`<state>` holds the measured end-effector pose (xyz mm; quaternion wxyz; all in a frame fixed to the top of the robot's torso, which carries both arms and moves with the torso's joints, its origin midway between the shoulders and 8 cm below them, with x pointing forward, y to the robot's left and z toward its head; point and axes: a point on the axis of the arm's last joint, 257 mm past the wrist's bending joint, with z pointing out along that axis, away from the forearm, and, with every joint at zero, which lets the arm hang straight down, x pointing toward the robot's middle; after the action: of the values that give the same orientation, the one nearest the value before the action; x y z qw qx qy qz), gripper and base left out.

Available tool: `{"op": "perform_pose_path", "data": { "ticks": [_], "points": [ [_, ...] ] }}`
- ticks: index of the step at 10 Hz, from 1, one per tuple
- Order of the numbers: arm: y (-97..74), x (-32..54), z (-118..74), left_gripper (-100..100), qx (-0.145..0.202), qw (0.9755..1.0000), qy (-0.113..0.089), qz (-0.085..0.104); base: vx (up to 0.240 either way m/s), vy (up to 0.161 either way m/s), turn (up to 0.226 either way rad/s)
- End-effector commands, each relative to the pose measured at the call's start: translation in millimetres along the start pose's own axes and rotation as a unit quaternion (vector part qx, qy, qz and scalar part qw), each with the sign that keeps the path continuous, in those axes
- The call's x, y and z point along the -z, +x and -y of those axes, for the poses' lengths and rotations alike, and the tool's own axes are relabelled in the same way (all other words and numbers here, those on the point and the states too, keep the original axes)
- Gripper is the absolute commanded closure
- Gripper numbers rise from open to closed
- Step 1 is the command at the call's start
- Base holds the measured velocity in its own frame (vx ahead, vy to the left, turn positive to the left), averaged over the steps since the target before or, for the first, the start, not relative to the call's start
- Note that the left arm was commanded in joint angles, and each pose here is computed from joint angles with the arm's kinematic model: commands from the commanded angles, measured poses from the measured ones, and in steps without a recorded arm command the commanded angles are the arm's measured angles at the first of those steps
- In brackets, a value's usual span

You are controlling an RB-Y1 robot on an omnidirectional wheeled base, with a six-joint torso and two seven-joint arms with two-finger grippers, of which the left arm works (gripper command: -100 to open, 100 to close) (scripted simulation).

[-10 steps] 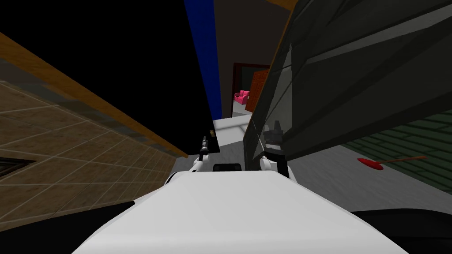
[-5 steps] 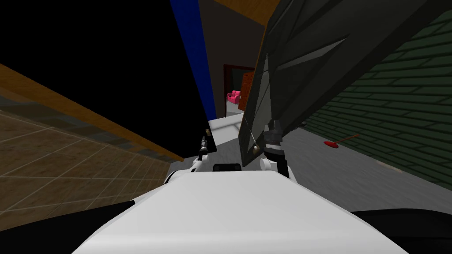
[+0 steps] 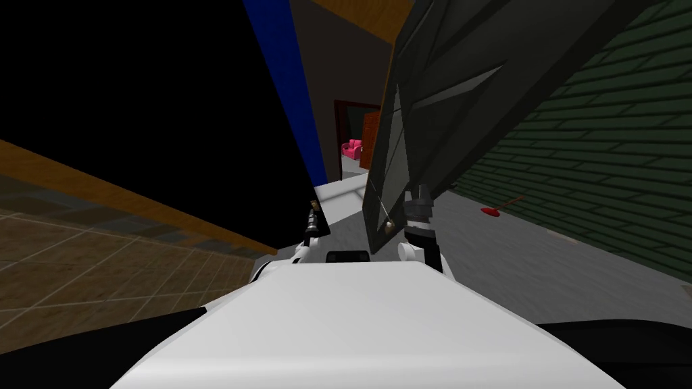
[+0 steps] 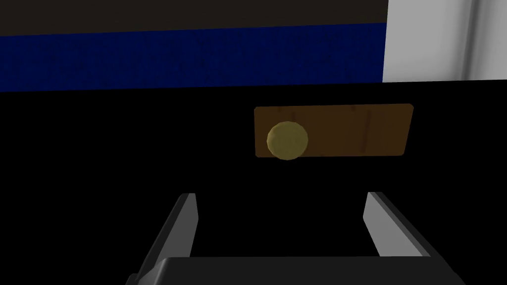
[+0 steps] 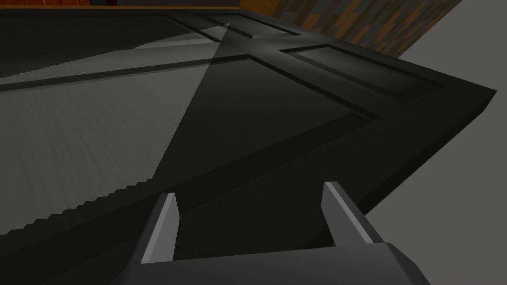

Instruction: Pull the door open

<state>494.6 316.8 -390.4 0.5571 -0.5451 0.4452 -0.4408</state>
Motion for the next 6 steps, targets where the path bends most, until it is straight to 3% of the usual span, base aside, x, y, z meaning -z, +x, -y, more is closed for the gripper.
{"op": "perform_pose_path", "data": {
  "ticks": [1, 6],
  "points": [
    [1.6, 0.9, 0.3, -100, 0.0, 1.0, 0.001, 0.0, 0.178, 0.082, 0.064],
    [9.5, 3.7, -0.6, -100, 0.005, 1.0, 0.002, -0.001, 0.2, 0.032, 0.092]
  ]
}}
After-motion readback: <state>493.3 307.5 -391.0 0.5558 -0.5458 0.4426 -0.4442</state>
